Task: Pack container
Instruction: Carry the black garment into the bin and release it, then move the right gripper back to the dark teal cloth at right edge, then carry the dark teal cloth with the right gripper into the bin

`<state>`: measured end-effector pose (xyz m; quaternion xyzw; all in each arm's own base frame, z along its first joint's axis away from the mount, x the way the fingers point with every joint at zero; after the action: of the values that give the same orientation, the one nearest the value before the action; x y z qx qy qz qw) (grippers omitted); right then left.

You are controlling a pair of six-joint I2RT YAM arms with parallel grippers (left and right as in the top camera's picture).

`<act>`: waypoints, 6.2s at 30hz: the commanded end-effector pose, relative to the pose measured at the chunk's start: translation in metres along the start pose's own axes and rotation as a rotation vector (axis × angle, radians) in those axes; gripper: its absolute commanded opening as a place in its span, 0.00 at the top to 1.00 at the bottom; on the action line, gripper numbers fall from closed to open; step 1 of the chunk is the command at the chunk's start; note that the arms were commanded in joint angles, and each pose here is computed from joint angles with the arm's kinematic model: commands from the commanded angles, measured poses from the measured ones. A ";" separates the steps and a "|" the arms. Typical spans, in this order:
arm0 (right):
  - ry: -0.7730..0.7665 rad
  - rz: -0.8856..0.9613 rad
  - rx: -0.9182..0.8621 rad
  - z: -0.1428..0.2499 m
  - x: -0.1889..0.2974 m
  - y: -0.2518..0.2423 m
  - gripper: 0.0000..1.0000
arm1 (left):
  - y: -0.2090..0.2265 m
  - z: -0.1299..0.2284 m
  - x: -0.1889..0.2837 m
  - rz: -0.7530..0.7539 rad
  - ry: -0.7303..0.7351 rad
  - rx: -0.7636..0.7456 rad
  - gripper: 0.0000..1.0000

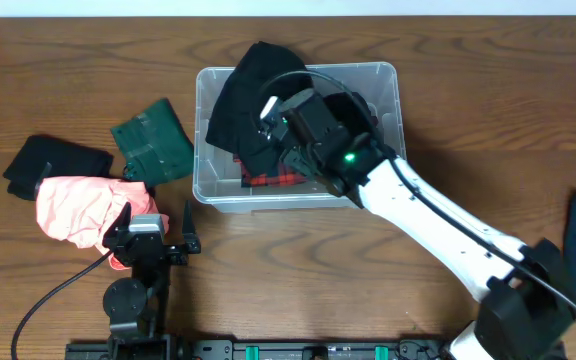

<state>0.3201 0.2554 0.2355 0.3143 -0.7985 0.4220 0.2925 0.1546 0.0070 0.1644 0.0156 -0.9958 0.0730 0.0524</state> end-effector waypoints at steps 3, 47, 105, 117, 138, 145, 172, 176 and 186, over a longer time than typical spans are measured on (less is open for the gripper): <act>-0.107 0.111 -0.038 -0.015 0.037 -0.026 0.41 | 0.002 0.012 -0.002 -0.002 0.037 0.011 0.02; -0.258 -0.130 -0.305 -0.013 -0.128 0.013 0.78 | 0.002 0.012 -0.002 -0.002 0.037 0.011 0.02; 0.420 0.484 -1.018 0.157 0.090 -0.120 0.01 | 0.002 0.012 -0.002 -0.002 0.037 0.011 0.02; 0.863 0.582 -1.445 0.329 0.085 -0.103 0.01 | 0.002 0.012 -0.002 -0.002 0.037 0.011 0.02; 1.090 0.652 -1.532 0.463 0.074 -0.075 0.01 | 0.002 0.012 -0.002 -0.002 0.037 0.011 0.02; 1.254 0.634 -1.466 0.482 0.057 -0.059 0.01 | 0.002 0.012 -0.002 -0.002 0.037 0.011 0.02; 1.299 0.519 -1.585 0.516 0.024 -0.028 0.77 | 0.002 0.012 -0.002 -0.002 0.037 0.011 0.02; 1.220 0.495 -1.618 0.509 0.021 -0.038 0.85 | 0.002 0.012 -0.002 -0.002 0.037 0.011 0.02; 0.783 0.540 -1.484 0.420 0.049 -0.129 0.97 | 0.002 0.012 -0.002 -0.002 0.037 0.011 0.02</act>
<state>0.2658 -0.1986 0.0929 -0.4143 -0.6660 -0.0619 0.6173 0.1546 0.0070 0.1644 0.0157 -0.9958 0.0730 0.0524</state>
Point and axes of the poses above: each gripper's point midway between its finger pads, its own x axis back along the fingers, its own y axis along the line the jaws close on, z = x × y, the point moved 9 cm from there along x, back along the fingers, and after that the axes turned 10 degrees about x, right-handed, at the moved point
